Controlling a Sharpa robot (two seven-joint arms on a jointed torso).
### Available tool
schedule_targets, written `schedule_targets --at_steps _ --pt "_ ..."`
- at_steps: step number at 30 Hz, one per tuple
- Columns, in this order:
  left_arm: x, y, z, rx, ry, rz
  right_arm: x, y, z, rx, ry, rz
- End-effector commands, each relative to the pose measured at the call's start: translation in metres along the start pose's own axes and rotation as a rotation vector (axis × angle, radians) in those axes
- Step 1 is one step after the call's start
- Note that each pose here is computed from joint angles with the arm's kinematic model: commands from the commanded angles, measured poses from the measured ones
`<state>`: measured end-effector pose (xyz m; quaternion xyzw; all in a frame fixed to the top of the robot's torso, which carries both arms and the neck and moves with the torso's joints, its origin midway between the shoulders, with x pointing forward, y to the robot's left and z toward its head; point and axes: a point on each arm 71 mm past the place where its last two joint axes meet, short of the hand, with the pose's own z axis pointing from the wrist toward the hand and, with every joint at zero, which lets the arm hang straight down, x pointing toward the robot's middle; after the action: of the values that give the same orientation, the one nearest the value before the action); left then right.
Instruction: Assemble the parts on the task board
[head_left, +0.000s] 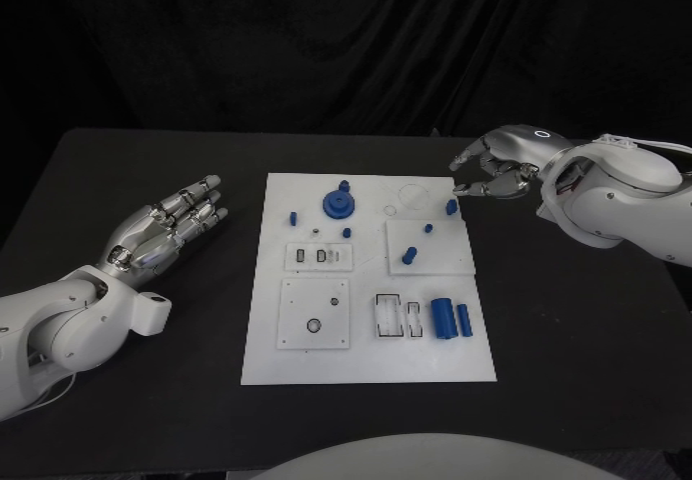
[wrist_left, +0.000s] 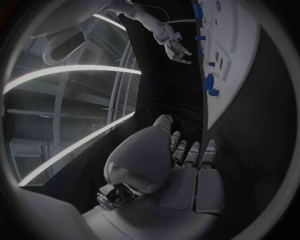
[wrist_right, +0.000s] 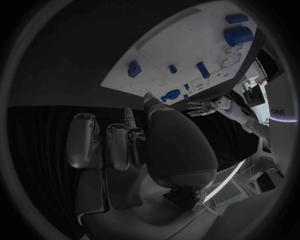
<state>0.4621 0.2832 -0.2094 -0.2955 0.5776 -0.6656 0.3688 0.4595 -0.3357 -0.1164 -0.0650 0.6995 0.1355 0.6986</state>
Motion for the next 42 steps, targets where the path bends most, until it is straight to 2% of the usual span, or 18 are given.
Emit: schedule_targets --at_steps 1,23,42 --pt "0.0012 -0.0055 -0.0001 0.084 0.007 -0.008 0.003 -0.003 -0.002 0.009 -0.019 0.009" --pt "0.0001 -0.0048 -0.0006 0.081 0.014 -0.014 0.020 -0.006 -0.008 0.020 0.013 0.019" --pt "-0.0011 -0.0036 -0.0007 0.074 0.017 -0.017 0.030 -0.004 -0.006 0.022 0.030 0.022"
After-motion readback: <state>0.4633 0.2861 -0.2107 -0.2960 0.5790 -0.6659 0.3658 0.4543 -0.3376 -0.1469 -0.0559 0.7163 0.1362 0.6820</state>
